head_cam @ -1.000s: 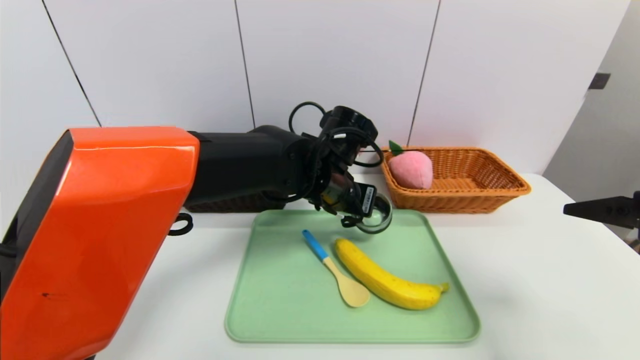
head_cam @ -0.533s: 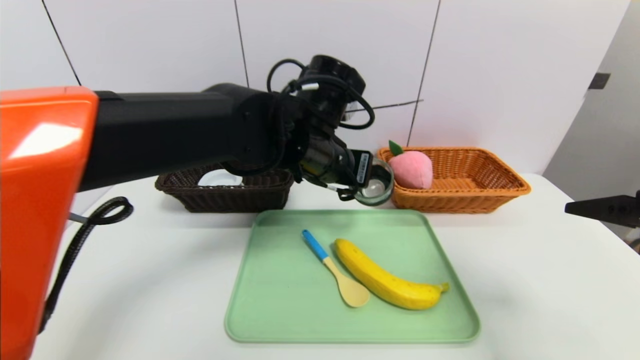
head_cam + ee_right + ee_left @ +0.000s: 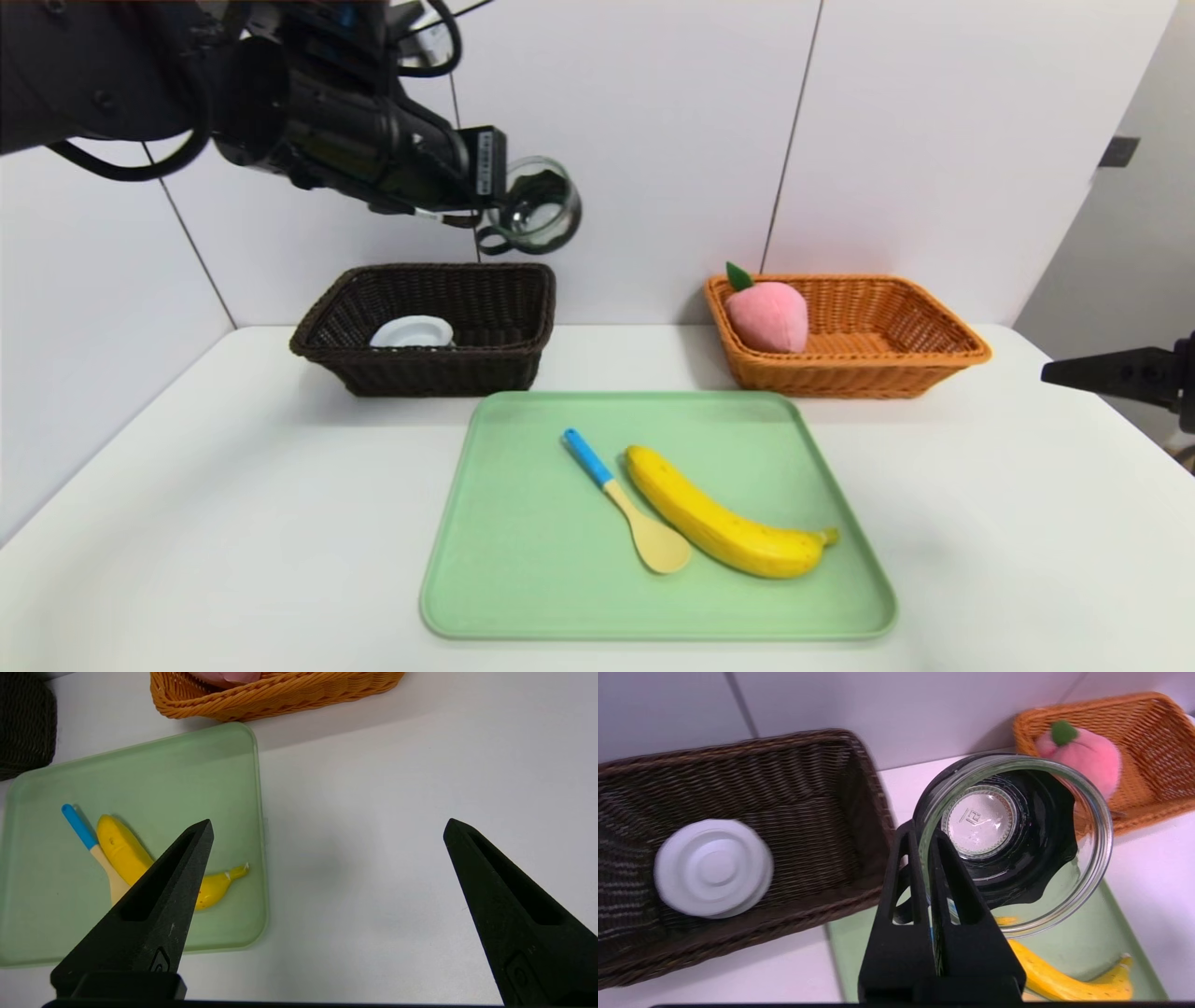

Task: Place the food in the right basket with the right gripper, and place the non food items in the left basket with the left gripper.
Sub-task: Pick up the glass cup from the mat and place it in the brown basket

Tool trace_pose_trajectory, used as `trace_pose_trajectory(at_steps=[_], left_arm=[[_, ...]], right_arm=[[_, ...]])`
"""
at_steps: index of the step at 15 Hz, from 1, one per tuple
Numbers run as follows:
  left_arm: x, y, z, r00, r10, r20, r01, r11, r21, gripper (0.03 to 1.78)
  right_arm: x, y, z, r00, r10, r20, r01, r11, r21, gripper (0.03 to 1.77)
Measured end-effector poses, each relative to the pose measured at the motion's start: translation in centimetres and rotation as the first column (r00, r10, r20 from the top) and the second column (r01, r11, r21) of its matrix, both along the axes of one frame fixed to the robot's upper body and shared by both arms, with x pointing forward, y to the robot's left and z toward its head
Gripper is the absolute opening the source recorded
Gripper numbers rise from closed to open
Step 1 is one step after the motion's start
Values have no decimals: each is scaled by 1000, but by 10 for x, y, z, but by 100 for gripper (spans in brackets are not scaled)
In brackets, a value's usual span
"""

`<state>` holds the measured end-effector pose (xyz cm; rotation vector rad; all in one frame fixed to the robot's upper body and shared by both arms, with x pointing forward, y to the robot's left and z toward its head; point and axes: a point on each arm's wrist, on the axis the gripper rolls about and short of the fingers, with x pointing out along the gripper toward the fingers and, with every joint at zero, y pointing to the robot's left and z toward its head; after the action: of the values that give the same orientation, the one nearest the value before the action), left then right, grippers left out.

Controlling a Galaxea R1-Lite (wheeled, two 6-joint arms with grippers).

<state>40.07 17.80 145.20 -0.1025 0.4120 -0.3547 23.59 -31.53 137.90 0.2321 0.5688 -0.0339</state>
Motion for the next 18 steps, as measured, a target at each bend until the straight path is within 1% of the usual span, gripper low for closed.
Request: trace_pose_trajectory(at_steps=[2,4,7,10,14,18], left_arm=[[13,34,-2,998,47,-32,-48,999,-8,9],[32,64,-12,993,100,-68,-101,995,-15,9],[62,91,-38,979,139,-148,-143,990,-15,9],[90,108,-71,960,179,-216,-182,983,5,9],[117,118,-109,936,207,-285,-208,978,29,9],[127,120,-125,927,211,-309,-206,977,46,9]], right_arm=[[2,0,-1,1000,-5,-6,5,1000,-1,170],[3,-1,-1,1000,-14,-10,14,1000,-5,170],[5,-2,-4,999,-25,-25,24,1000,-8,170],[6,-2,-5,998,-51,-31,52,999,16,170],[6,-3,-5,998,-59,-30,60,998,12,170],[6,-3,-5,998,-61,-30,61,998,13,170]])
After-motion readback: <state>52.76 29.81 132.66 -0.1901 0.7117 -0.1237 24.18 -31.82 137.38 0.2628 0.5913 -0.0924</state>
